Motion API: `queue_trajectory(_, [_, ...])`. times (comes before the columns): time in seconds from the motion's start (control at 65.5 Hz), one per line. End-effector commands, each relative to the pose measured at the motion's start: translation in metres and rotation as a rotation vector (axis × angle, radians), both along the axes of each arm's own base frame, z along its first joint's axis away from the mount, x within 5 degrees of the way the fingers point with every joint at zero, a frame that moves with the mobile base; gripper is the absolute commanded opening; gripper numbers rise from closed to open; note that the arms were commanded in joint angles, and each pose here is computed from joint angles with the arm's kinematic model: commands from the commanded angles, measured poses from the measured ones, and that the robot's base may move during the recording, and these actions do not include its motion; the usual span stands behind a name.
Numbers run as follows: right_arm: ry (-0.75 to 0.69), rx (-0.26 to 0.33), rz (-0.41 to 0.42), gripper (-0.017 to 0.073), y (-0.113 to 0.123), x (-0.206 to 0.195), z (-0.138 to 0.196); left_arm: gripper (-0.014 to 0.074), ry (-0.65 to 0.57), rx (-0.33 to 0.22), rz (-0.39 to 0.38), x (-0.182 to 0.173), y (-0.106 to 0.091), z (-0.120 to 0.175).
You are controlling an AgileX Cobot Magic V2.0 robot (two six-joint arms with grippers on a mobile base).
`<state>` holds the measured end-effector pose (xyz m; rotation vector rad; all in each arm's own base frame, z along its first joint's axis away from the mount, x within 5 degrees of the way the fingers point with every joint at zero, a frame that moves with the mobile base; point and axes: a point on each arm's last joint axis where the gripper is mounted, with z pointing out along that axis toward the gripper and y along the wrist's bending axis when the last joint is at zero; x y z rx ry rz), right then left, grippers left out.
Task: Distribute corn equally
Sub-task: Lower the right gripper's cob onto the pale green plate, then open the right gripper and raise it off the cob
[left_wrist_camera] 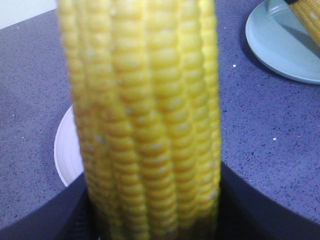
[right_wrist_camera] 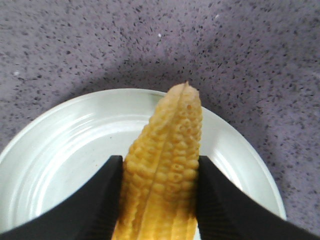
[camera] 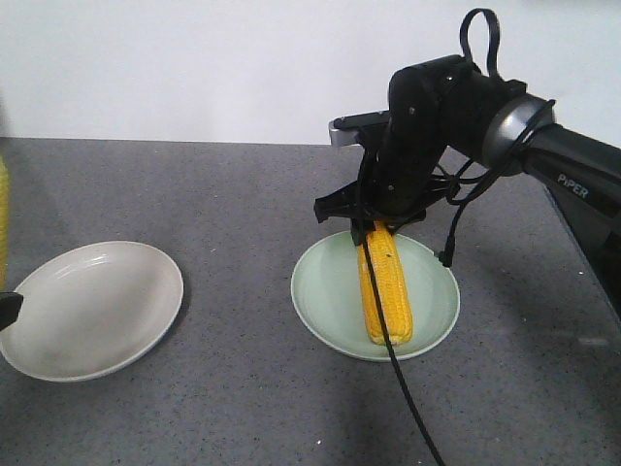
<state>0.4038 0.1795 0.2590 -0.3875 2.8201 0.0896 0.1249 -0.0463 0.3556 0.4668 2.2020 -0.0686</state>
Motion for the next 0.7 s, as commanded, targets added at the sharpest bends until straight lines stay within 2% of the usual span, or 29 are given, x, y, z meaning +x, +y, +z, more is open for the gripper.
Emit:
queue_trajectory(0.0, [-0.103, 0.038, -0.004, 0.0339, -0.001, 0.001, 0.028, 0.0303, -0.084, -0.034, -0.009, 0.002, -0.001, 0.012])
queue_trajectory(0.336, [-0.125, 0.038, -0.005, 0.0547, -0.001, 0.002, 0.029, 0.0303, -0.095, -0.049, -0.012, 0.002, -0.002, 0.014])
queue_trajectory(0.519, [-0.1, 0.017, 0.013, 0.0557, -0.007, -0.012, 0.047, 0.0303, -0.11, -0.056, -0.015, 0.003, -0.003, 0.015])
queue_trajectory(0.687, [-0.167, 0.023, 0.076, 0.0557, -0.001, -0.04, 0.074, 0.0303, -0.12, -0.06, -0.017, 0.004, -0.003, 0.016])
